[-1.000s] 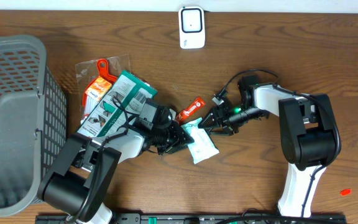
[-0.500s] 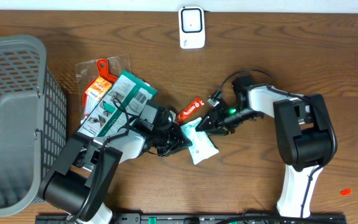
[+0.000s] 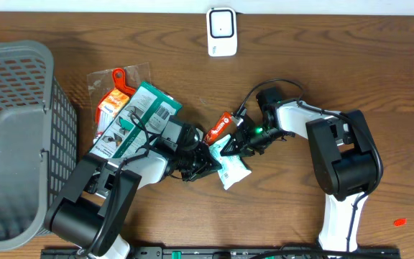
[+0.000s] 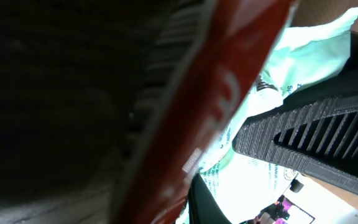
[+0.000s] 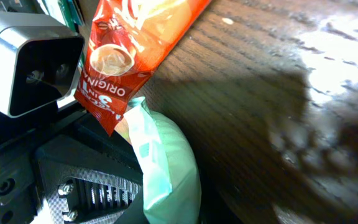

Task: Scan the item barcode
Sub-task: 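Grasp the light-green wipes pack with the right gripper and pull it free, then lift the wipes pack with the right gripper up toward the white scanner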

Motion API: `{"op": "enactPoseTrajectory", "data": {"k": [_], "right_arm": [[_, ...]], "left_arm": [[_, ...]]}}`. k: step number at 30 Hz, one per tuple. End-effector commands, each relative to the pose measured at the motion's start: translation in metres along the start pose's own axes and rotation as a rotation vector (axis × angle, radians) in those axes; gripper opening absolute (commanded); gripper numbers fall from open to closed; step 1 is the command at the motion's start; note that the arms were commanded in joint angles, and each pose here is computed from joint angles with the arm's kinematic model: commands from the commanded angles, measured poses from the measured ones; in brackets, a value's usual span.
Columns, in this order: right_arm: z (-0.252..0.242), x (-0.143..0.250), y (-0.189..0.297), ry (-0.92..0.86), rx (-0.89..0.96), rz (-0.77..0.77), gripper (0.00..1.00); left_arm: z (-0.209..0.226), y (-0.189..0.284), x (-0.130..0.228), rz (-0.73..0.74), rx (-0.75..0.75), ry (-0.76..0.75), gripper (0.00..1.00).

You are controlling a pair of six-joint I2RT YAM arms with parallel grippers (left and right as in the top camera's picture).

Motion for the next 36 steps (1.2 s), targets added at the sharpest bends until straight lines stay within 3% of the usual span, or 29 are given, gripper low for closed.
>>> {"op": "enactPoseTrajectory", "data": {"k": [1, 3, 8, 11, 30, 36], "right_arm": [[-0.05, 0.026, -0.02, -0.048, 0.208, 0.092, 0.05], [-0.052, 0.025, -0.017, -0.054, 0.207, 0.084, 0.04], [-0.037, 0.017, -0.012, -0.032, 0.104, 0.06, 0.01], [-0.025, 0.008, -0.008, -0.011, 0.039, 0.038, 0.01], [-0.032, -0.046, 0.053, 0.059, 0.115, -0.094, 0.01], [-0.009, -0.081, 0.075, 0.13, 0.126, -0.158, 0.01]], "left_arm": [[0.043, -0.008, -0.001, -0.044, -0.13, 0.063, 0.08], [0.043, -0.008, -0.001, -0.044, -0.13, 0.063, 0.1], [0.044, -0.008, -0.001, -0.043, -0.133, 0.066, 0.48], [0.044, -0.008, -0.001, -0.043, -0.132, 0.065, 0.54], [0.043, -0.008, 0.0, -0.038, -0.131, 0.038, 0.55], [0.043, -0.008, -0.001, -0.043, -0.13, 0.028, 0.55]]}}
Point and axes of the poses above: each gripper's point midway between its finger pads, its own y axis back along the fingers, its own z axis along the line the jaws close on, x = y × z, the point moved 1 cm from there along y, back along the fingers, and after that the axes turned 10 degrees about y, right-handed, at the moved point
